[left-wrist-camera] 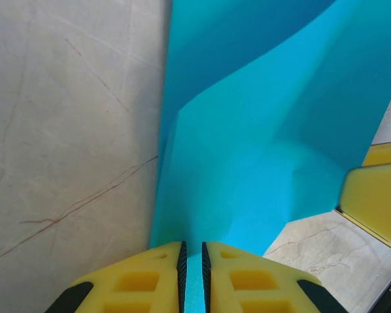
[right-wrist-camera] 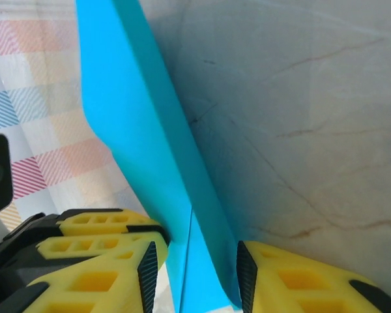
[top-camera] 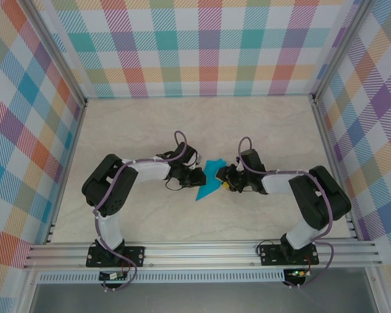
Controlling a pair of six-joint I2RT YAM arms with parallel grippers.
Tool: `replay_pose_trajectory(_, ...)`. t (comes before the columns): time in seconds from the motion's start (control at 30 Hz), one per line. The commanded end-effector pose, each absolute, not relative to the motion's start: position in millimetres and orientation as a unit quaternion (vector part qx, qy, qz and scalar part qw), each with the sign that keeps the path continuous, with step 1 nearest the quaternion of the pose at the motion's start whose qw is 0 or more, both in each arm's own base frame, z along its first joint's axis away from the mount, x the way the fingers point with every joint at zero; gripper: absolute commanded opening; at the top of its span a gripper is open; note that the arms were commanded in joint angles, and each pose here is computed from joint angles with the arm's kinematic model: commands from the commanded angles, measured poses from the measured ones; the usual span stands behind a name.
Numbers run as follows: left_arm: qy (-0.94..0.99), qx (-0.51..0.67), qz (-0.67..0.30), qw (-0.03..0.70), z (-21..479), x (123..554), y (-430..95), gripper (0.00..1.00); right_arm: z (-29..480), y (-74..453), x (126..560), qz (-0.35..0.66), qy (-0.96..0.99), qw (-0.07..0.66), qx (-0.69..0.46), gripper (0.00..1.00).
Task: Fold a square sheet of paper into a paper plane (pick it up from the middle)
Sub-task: Turn over the paper at the center of the table.
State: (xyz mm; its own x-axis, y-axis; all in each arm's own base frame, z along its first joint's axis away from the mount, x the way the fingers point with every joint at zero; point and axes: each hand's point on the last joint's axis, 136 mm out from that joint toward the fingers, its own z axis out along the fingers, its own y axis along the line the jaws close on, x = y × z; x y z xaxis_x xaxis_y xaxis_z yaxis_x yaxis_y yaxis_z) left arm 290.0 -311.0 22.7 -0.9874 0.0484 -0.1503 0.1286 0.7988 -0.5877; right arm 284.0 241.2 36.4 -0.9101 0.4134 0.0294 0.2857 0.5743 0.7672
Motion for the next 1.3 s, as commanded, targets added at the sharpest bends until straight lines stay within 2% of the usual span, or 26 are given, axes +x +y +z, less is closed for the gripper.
replay_pose_trajectory(0.0, 0.945, 0.036, -0.319, 0.062, 23.6, 290.8, -307.4, 0.17, 44.1, 243.5, 275.4, 0.418, 0.887, 0.07, 0.182, 0.4)
replay_pose_trajectory(0.33, 0.943, 0.035, -0.326, 0.062, 24.9, 291.0, -309.6, 0.17, 34.4, 254.0, 272.4, 0.417, 0.892, 0.057, 0.166, 0.42)
replay_pose_trajectory(0.67, 0.94, 0.027, -0.335, 0.063, 28.4, 291.2, -310.7, 0.15, 44.6, 263.2, 288.0, 0.428, 0.886, 0.087, 0.152, 0.41)
replay_pose_trajectory(1.27, 0.924, -0.013, -0.378, 0.064, 36.4, 298.2, -308.0, 0.14, 38.5, 278.2, 307.6, 0.433, 0.887, 0.091, 0.134, 0.3)
